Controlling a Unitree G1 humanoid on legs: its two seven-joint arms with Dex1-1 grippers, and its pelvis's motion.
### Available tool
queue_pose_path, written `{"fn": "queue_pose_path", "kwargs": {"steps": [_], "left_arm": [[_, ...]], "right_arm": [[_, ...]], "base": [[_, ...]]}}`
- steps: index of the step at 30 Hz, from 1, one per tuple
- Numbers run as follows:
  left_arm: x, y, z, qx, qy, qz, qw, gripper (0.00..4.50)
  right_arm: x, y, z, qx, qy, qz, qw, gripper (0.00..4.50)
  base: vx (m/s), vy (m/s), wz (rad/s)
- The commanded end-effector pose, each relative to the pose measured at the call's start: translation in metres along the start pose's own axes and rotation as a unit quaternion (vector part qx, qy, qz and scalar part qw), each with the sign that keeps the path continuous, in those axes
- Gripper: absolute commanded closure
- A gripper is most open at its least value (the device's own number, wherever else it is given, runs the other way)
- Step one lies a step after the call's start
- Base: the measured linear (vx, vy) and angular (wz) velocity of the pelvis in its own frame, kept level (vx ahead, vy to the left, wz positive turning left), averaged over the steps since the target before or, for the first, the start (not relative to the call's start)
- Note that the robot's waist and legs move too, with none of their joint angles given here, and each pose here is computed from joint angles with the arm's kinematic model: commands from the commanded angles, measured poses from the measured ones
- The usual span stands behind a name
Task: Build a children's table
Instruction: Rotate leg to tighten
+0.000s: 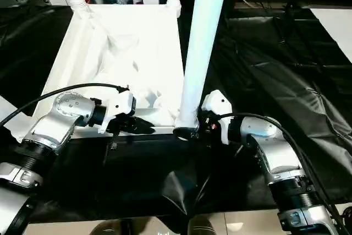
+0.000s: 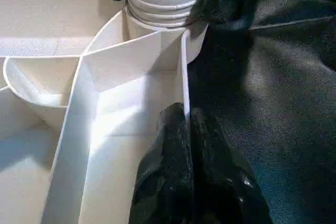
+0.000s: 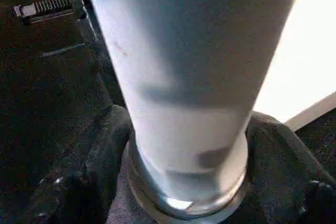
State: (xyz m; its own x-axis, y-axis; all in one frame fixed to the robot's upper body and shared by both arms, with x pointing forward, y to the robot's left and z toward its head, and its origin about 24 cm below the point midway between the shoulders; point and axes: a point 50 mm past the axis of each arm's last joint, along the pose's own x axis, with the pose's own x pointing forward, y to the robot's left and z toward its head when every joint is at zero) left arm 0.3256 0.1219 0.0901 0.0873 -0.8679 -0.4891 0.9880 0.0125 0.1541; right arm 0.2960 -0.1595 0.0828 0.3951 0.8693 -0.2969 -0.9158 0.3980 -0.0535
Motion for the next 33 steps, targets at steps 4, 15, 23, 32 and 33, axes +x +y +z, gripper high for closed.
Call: {"fn": "queue_pose_path", "kwargs": {"steps": [4,15,23,32,33], "left_arm": [[0.012,-0.008,-0.007,-0.022,-0.006,-0.021,1.0,4.5],[0.021,0.0,-0.017,-0.064,0.02,0.058,0.996,4.5],[0.061,0.021,-0.008,-0.135,0.037,0.206,0.968,4.5],[0.071,0.025,0.002,-0.114,0.043,0.224,0.967,4.5],[0.071,0.025,0.002,-0.114,0.043,0.224,0.967,4.5]], "right_arm": [[0.01,0.01,-0.003,0.01,-0.008,0.051,0.999,1.69],[0.027,-0.003,-0.015,0.065,-0.035,-0.103,0.992,1.83],[0.073,-0.006,-0.022,0.171,-0.05,-0.374,0.91,1.84],[0.105,0.005,0.007,0.144,-0.093,-0.359,0.917,1.84],[0.105,0.005,0.007,0.144,-0.093,-0.359,0.917,1.84]], "base": [[0.0,0.0,0.0],[0.0,0.0,0.0],[0.0,0.0,0.0],[0.0,0.0,0.0],[0.0,0.0,0.0]]}}
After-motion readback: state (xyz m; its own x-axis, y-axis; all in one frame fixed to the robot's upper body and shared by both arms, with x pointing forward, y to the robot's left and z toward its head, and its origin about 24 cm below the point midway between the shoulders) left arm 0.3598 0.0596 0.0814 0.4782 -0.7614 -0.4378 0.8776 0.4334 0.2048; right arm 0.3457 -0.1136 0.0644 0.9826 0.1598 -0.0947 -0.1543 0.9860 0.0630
